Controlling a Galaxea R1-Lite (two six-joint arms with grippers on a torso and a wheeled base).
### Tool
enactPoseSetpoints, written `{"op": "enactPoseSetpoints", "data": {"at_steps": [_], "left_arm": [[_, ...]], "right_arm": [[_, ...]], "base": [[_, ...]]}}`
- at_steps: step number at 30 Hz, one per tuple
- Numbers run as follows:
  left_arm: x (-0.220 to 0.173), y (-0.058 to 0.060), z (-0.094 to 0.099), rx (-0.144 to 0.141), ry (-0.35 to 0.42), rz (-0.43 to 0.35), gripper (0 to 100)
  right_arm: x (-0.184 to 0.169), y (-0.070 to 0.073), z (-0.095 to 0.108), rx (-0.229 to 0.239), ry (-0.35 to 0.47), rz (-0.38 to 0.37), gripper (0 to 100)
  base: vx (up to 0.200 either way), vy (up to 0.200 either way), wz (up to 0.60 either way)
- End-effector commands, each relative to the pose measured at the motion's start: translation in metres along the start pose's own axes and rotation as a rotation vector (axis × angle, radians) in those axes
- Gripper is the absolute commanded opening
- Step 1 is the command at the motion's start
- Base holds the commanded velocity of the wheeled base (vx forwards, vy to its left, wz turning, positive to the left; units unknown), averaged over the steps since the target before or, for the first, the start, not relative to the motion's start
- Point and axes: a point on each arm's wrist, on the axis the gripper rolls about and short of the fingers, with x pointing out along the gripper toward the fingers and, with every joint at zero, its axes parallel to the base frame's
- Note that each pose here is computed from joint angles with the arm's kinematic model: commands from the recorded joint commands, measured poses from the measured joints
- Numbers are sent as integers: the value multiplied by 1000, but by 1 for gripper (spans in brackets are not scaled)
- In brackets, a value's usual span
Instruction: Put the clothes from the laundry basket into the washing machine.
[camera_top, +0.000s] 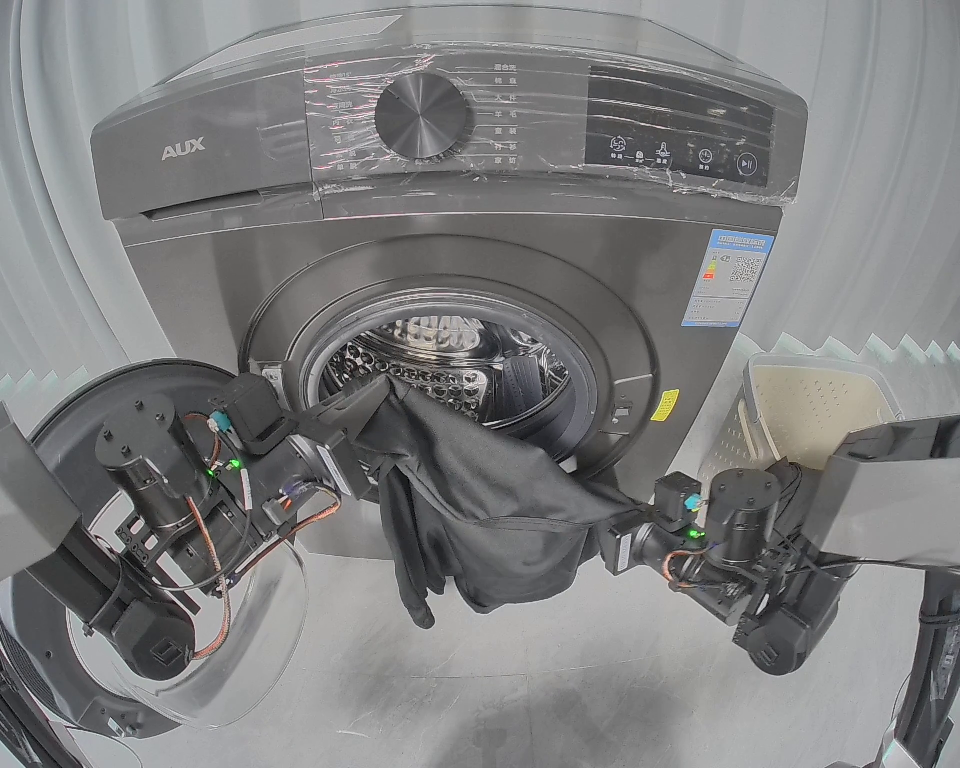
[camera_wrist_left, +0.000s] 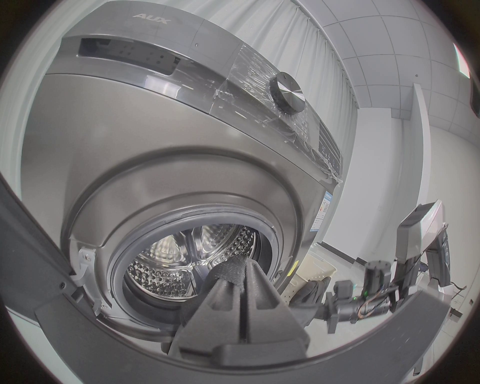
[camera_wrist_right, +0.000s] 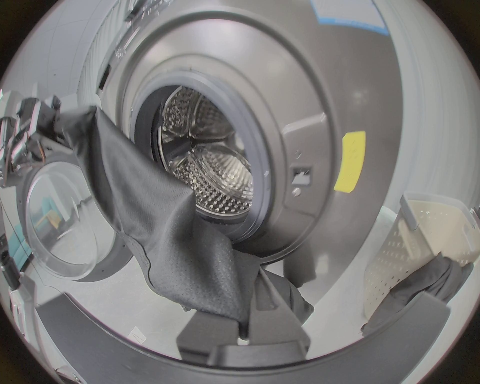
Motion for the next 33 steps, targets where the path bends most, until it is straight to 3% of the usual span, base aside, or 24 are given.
{"op": "enactPoseSetpoints", "data": {"at_steps": [1, 5, 9, 13, 23, 27, 33], "left_arm": [[-14, 3, -2, -12, 30, 18, 0], [-20, 7, 0, -7, 30, 35, 0], [-24, 7, 2, -7, 27, 36, 0], [-28, 9, 2, 3, 38, 38, 0], [-44, 4, 26, 15, -40, 28, 0], [-53, 11, 39, 35, -74, 12, 0], [-55, 11, 40, 37, -72, -5, 0]], "right_arm": [[-38, -13, 33, -1, -90, 15, 0], [-51, -19, 54, 18, -173, 9, 0], [-62, -17, 64, 42, -205, 16, 0], [-79, -14, 71, 103, -224, 34, 0], [-82, -17, 90, 108, -306, 20, 0], [-87, -16, 100, 112, -348, 14, 0], [-85, -16, 105, 115, -368, 14, 0]], "base": [[0, 0, 0], [0, 0, 0], [0, 0, 0], [0, 0, 0], [0, 0, 0], [0, 0, 0], [0, 0, 0]]}}
